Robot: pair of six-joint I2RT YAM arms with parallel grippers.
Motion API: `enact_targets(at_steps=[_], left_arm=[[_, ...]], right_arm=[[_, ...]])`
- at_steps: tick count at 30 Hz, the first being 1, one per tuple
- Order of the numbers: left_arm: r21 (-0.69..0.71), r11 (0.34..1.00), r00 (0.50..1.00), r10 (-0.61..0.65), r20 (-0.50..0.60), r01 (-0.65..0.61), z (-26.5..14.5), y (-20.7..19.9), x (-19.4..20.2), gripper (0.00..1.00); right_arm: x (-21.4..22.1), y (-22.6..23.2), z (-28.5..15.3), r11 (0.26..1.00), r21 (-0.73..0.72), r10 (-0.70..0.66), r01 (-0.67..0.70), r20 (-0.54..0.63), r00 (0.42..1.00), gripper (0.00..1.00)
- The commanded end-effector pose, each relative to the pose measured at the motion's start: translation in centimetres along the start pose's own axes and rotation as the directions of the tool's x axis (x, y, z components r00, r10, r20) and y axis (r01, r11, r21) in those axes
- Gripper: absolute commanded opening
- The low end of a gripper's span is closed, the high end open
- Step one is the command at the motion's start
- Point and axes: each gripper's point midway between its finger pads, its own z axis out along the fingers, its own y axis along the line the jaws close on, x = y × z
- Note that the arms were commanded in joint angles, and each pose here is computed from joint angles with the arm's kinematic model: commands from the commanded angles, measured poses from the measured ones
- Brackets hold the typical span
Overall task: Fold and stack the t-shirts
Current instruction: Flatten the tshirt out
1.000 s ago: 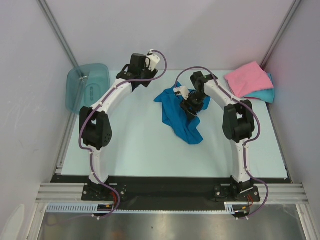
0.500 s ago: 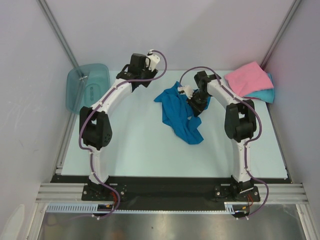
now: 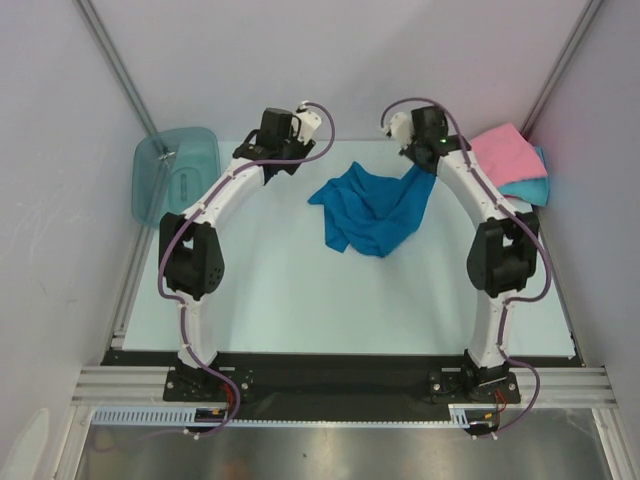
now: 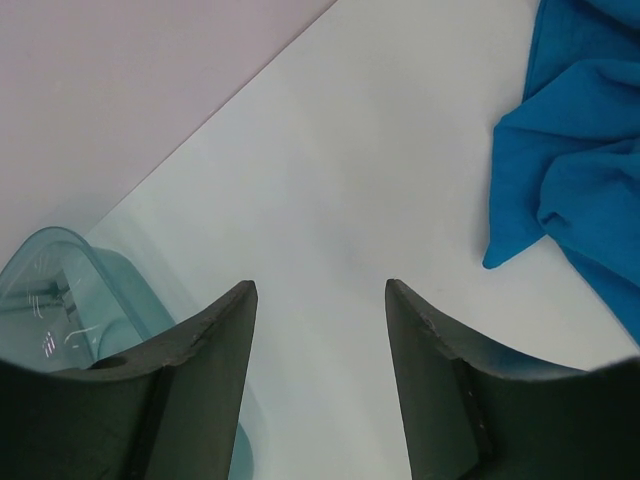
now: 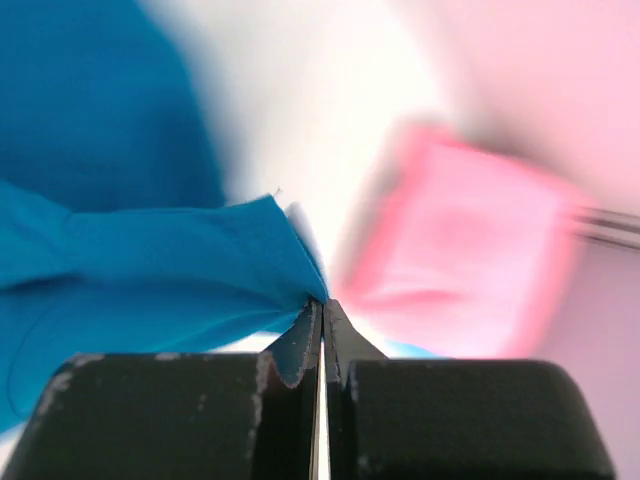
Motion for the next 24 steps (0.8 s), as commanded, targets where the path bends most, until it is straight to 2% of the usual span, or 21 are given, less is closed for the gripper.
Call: enact_targets(at_steps=[1, 2, 3, 4, 5, 11, 15, 16, 18, 24], left_arm=[[0.019, 1.000, 0.999, 0.009, 0.053, -0.010, 0.0, -0.3, -1.5, 0.60], [0.025, 1.000, 0.999, 0.003, 0.054, -0.004, 0.3, -0.4, -1.5, 0.61], [0.038, 0.999, 0.998, 0.003, 0.062, -0.006, 0.3, -0.7, -1.7, 0.61], [0.046, 0.999, 0.998, 0.008, 0.061, -0.011, 0.6, -1.0, -1.7, 0.61], [0.051, 0.999, 0.998, 0.012, 0.062, -0.016, 0.7, -1.2, -1.7, 0.61], [0.139, 0.987, 0.993, 0.063, 0.099, -0.077, 1.9, -3.5, -2.9, 0.68], [0.239, 0.965, 0.987, 0.080, 0.140, -0.112, 2.3, -5.6, -3.4, 0.75], [0.267, 0.957, 0.986, 0.079, 0.144, -0.115, 2.5, -6.2, -3.3, 0.83], [0.333, 0.934, 0.980, 0.070, 0.187, -0.130, 2.3, -7.5, -4.2, 0.91], [0.480, 0.872, 0.971, -0.023, 0.236, -0.096, 3.3, -11.7, -5.6, 0.92]], right_arm=[[-2.5, -15.2, -10.9, 0.827, 0.554, 0.029, -0.098, 0.133, 0.991, 0.00], [-3.2, -17.0, -12.5, 0.767, 0.628, 0.020, -0.132, 0.182, 0.983, 0.00], [-1.8, -17.0, -12.2, 0.742, 0.664, 0.012, -0.096, 0.130, 0.991, 0.00], [-1.9, -18.4, -13.8, 0.680, 0.723, 0.005, -0.119, 0.158, 0.987, 0.00], [-1.2, -19.0, -14.3, 0.647, 0.759, -0.020, -0.073, 0.113, 0.993, 0.00], [3.9, -20.8, -15.4, 0.557, 0.830, 0.034, -0.027, 0.010, 0.999, 0.00], [4.5, -21.4, -16.4, 0.534, 0.845, 0.034, -0.026, 0.009, 0.999, 0.00], [4.4, -21.3, -16.4, 0.538, 0.843, 0.031, -0.022, 0.006, 0.999, 0.00], [4.4, -21.2, -16.6, 0.534, 0.845, 0.030, -0.023, 0.007, 1.000, 0.00], [3.7, -19.5, -16.0, 0.578, 0.816, 0.014, -0.013, 0.006, 1.000, 0.00]])
